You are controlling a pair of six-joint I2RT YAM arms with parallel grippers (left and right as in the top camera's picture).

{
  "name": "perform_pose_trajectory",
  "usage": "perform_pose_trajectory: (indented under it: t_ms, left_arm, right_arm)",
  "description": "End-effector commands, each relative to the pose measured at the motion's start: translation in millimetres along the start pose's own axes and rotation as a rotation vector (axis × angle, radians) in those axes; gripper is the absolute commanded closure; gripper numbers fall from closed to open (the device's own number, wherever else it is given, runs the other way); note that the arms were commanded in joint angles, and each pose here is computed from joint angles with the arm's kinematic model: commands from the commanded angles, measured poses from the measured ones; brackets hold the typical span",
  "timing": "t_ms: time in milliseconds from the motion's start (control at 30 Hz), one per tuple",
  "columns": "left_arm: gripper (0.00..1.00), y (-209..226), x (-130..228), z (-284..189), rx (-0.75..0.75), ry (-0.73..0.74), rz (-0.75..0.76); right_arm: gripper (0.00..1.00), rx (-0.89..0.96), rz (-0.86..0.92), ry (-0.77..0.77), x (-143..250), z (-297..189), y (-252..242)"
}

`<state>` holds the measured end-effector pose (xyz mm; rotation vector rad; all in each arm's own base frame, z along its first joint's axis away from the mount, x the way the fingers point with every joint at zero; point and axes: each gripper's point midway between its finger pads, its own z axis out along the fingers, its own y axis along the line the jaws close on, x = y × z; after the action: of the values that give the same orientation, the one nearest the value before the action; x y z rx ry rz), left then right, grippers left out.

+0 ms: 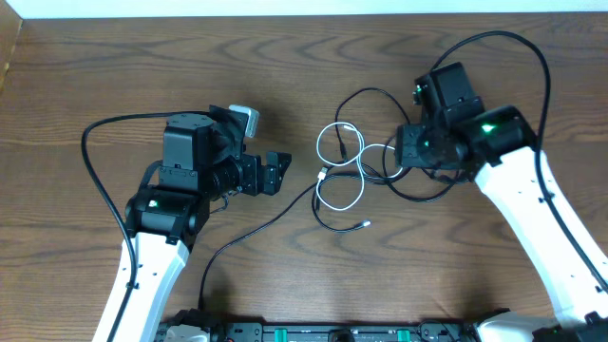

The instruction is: Untangle cables

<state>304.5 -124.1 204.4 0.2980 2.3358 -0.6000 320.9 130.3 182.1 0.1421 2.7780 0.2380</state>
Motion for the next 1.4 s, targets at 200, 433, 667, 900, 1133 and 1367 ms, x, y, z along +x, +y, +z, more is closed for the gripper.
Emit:
perform_pose_trajectory:
  t_ms: [200,433,667,900,1133,1367]
  left_arm:
    - [0.02,-3.2,-0.2,0.7,0.017,0.003,-0.008]
    - [0.02,-3.2,-0.1,0.7,0.017,0.003,-0.008]
    - [0.02,-3.2,0.0,0.7,0.017,0.004,-0.008]
    - [0.02,-3.2,-0.1,0.7,0.017,0.003,-0.008]
    - [0.02,-3.2,-0.1,0.7,0.017,0.003,-0.008]
    - [0.02,-3.2,-0.1,0.7,0.017,0.003,-0.008]
  right_arm:
    - [0.45,-0.027,0.298,0.036,30.2,78.5,-4.2]
    - [0.47,-0.036,0.313,0.015,44.6,108.7,-15.4]
    - [0.49,0.045,0.341,-0.07,51.5,130.3,-42.0]
    - [0.46,0.036,0.353,-0.246,29.6,139.7,-49.9]
    - [0.5,0.024,0.358,-0.292,19.1,160.9,-48.1]
    - [0.58,-0.061,0.348,-0.179,38.0,205.3,-31.9]
